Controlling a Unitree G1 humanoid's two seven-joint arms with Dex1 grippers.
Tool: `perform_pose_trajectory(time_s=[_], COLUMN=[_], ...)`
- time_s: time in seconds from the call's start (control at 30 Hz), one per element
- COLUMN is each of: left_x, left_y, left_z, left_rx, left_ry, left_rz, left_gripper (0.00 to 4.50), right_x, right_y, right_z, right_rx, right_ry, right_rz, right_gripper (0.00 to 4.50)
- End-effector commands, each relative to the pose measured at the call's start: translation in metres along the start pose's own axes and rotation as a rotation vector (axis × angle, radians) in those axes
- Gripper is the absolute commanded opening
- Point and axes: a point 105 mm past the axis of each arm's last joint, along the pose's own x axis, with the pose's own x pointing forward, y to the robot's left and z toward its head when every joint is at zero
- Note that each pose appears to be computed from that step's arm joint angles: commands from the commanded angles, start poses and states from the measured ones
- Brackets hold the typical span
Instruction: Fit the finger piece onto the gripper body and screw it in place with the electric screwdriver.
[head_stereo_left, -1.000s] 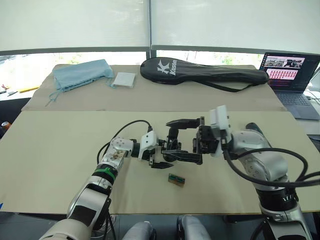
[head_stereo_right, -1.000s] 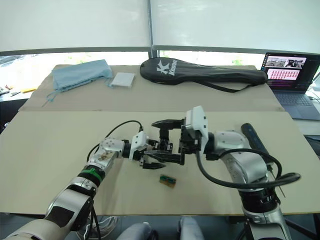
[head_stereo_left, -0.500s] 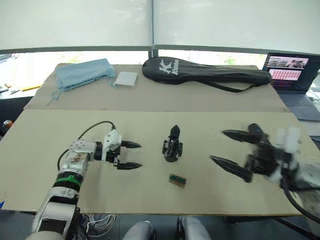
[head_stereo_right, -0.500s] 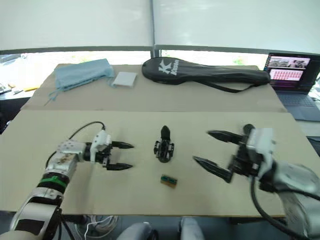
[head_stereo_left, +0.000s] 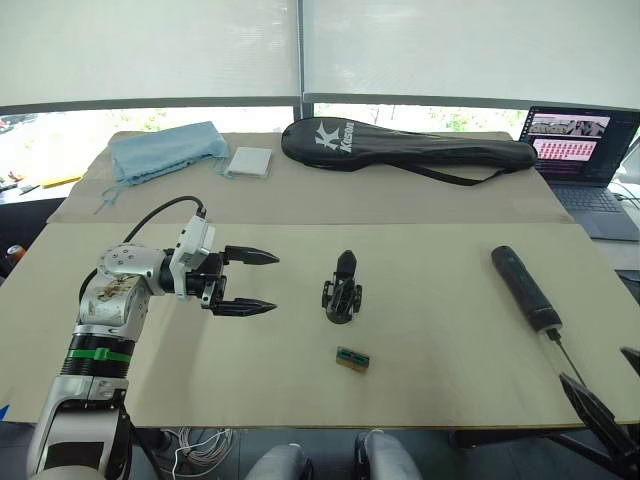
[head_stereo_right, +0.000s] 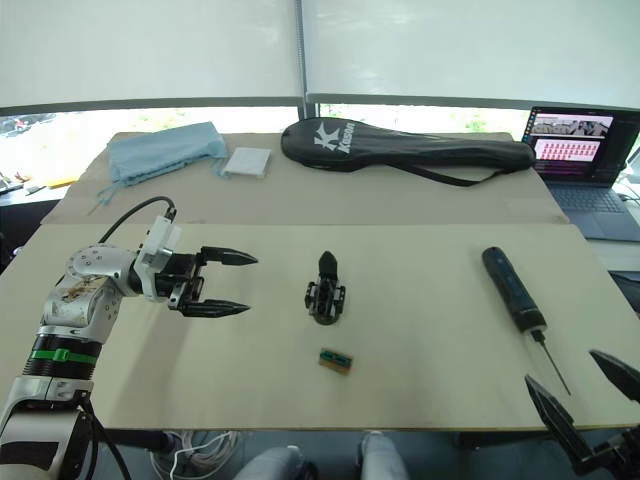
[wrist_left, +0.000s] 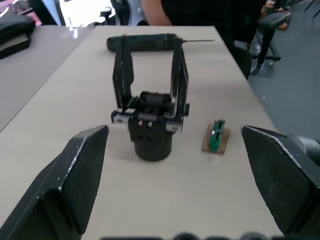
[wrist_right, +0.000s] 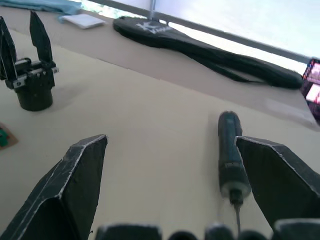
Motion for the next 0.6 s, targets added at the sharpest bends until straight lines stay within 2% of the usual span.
perform_pose_trajectory(time_s=[0.03, 0.13, 0.2, 0.27, 0.4, 0.43, 0.6], left_x=[0.007, 0.015, 0.019, 0.022, 0.027, 0.027, 0.028], left_y=[-0.001, 0.000, 0.002, 0.000, -0.003, -0.002, -0.004], left_z=[0.023, 0.040, 0.050, 0.056, 0.062, 0.062, 0.062], left_rx=[0.048, 0.032, -0.023, -0.055, -0.035, -0.029, -0.044], left_ry=[-0.066, -0.139, -0.176, -0.188, -0.197, -0.197, -0.193], left_rz=[-0.003, 0.011, 0.030, 0.016, 0.033, 0.047, 0.067], left_gripper=[4.46, 4.46, 4.46, 4.46, 4.46, 4.46, 4.46], right_x=[-0.001, 0.009, 0.022, 0.034, 0.085, 0.092, 0.119], right_y=[0.000, -0.009, -0.025, -0.038, -0.073, -0.075, -0.080], right_z=[0.005, 0.006, 0.004, -0.005, -0.002, -0.007, -0.020], right_rx=[0.052, 0.089, 0.112, 0.115, 0.051, 0.081, 0.077], right_ry=[-0.007, 0.019, 0.096, 0.232, 0.332, 0.386, 0.483], right_rz=[-0.017, -0.014, -0.029, -0.020, 0.072, 0.100, 0.193], right_gripper=[4.50, 4.50, 4.50, 4.50, 4.50, 4.50, 4.50])
